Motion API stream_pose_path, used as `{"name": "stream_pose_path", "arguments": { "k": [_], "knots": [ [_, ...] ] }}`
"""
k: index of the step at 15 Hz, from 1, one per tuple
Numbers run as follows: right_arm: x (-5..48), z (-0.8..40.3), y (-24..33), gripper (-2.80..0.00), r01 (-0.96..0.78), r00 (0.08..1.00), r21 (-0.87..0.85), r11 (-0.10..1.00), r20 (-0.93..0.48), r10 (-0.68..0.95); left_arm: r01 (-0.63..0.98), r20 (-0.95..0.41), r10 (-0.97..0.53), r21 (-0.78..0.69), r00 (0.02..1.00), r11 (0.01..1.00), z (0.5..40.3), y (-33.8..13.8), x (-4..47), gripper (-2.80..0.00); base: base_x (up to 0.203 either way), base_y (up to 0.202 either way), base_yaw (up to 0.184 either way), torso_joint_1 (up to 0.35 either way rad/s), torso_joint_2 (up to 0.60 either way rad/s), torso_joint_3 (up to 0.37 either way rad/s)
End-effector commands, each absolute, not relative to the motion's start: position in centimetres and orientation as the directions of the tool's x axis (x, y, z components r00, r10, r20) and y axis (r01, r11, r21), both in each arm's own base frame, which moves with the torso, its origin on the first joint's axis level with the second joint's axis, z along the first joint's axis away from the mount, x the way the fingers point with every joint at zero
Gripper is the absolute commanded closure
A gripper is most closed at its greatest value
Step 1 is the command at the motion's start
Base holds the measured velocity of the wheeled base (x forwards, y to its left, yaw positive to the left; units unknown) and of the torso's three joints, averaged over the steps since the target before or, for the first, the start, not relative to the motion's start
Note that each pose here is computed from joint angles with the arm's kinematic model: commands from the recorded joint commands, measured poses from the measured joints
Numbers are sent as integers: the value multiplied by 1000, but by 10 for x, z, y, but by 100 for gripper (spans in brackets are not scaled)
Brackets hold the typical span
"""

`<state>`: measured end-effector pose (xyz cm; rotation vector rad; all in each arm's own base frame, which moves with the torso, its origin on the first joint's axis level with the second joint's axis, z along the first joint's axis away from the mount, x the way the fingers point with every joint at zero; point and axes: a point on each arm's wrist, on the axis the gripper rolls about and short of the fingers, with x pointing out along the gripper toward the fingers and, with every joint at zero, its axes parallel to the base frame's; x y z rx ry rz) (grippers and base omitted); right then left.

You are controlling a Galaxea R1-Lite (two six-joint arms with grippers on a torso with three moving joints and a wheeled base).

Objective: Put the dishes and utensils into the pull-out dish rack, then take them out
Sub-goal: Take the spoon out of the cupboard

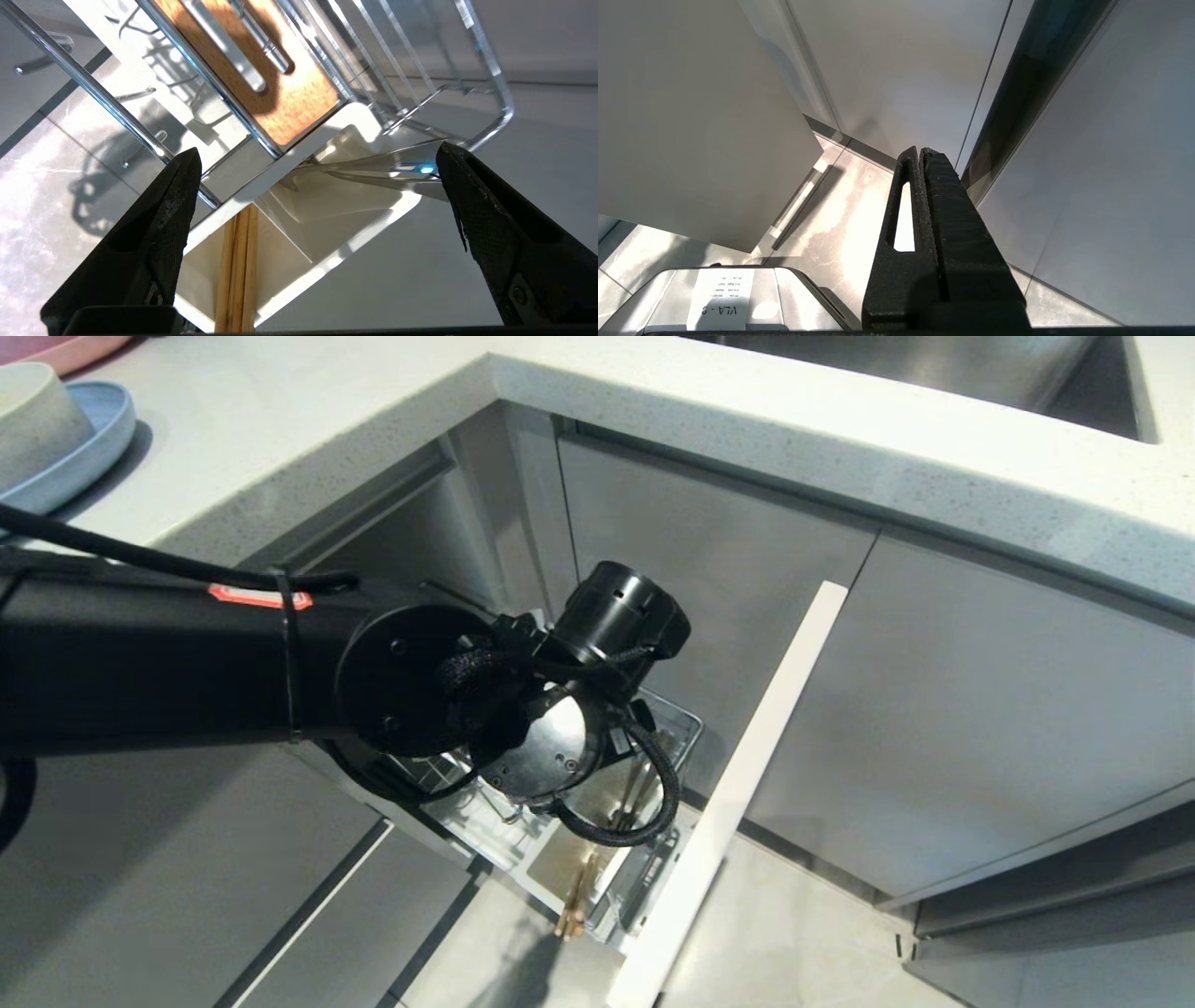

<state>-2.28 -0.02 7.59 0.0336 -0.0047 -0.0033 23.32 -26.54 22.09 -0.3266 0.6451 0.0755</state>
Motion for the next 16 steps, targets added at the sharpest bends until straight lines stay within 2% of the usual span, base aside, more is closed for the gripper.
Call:
{"name": "stream_pose_path", "arguments": {
  "k": [1,7,10,16],
  "knots": [
    [-23,75,0,0,1,1000,34,999,8,-2,-180,-589,-39,-307,807,935,228,-263,231,-280,0,0,0,0,0,0],
    [-23,75,0,0,2,1000,34,999,8,-2,-182,-589,-58,-340,806,923,217,-272,240,-280,0,0,0,0,0,0],
    [-23,75,0,0,2,1000,34,999,7,-2,-158,-627,-103,-347,772,924,209,-277,243,-280,0,0,0,0,0,0],
    [-23,75,0,0,2,1000,34,999,8,-3,-163,-636,-92,-331,766,930,204,-278,244,-280,0,0,0,0,0,0]
  ]
}}
